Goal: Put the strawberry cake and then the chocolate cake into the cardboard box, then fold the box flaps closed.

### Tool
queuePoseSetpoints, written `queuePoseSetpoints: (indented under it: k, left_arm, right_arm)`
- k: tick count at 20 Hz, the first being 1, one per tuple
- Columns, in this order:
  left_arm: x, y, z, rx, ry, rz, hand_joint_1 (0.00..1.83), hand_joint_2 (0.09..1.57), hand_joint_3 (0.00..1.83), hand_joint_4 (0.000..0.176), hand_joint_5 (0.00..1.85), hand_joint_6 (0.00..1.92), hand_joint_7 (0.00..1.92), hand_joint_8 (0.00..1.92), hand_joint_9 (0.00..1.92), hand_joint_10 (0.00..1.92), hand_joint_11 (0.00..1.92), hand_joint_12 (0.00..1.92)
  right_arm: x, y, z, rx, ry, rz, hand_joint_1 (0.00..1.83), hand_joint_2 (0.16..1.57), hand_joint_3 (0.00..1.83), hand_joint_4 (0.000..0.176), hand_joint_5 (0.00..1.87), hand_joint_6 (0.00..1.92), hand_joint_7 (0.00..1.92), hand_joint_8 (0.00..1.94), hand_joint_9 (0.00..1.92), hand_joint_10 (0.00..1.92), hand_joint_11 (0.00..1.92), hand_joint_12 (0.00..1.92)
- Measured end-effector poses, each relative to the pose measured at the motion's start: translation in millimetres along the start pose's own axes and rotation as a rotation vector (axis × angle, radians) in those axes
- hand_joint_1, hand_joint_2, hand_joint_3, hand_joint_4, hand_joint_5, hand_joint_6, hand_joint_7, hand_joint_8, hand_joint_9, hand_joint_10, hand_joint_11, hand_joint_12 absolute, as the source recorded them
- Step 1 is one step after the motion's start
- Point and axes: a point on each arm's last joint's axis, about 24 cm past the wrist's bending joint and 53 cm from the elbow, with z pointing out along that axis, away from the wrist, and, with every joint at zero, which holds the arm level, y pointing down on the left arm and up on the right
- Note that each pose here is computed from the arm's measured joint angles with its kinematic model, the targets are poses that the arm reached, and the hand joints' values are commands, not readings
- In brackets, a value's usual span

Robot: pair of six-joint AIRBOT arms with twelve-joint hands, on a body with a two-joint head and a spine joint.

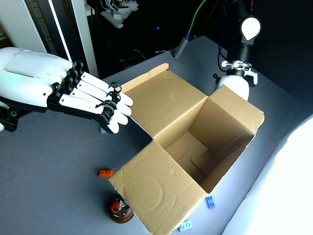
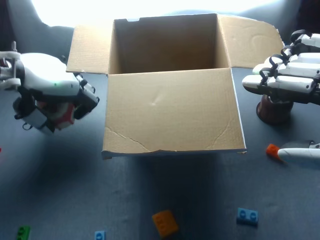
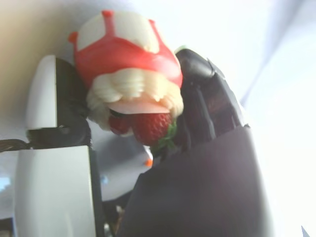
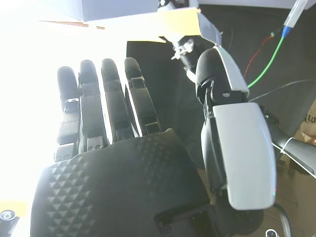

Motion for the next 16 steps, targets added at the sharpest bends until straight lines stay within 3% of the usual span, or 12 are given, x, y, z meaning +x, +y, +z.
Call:
queuePoseSetpoints:
  k: [8, 16]
  left_arm:
    - [-33.6, 7.0, -25.2, -0.032, -0.052, 0.06, 1.28, 1.36, 0.02, 0.0, 0.56, 1.47, 0.45, 1.87, 0.51, 1.92, 0.43, 1.92]
    - [-66.6, 1.7, -47.1, -0.028, -0.117, 0.106, 1.28, 1.36, 0.01, 0.0, 0.58, 1.45, 0.43, 1.86, 0.51, 1.92, 0.41, 1.92]
  right_arm:
    - [-0.5, 2.3, 0.0, 0.015, -0.013, 0.078, 0.21, 1.22, 0.0, 0.0, 0.25, 0.0, 0.27, 0.0, 0.32, 0.0, 0.0, 0.96]
    - [0.2, 1.2, -0.8, 0.026, -0.017, 0.113, 0.19, 1.24, 0.0, 0.0, 0.25, 0.0, 0.26, 0.0, 0.32, 0.01, 0.0, 0.92]
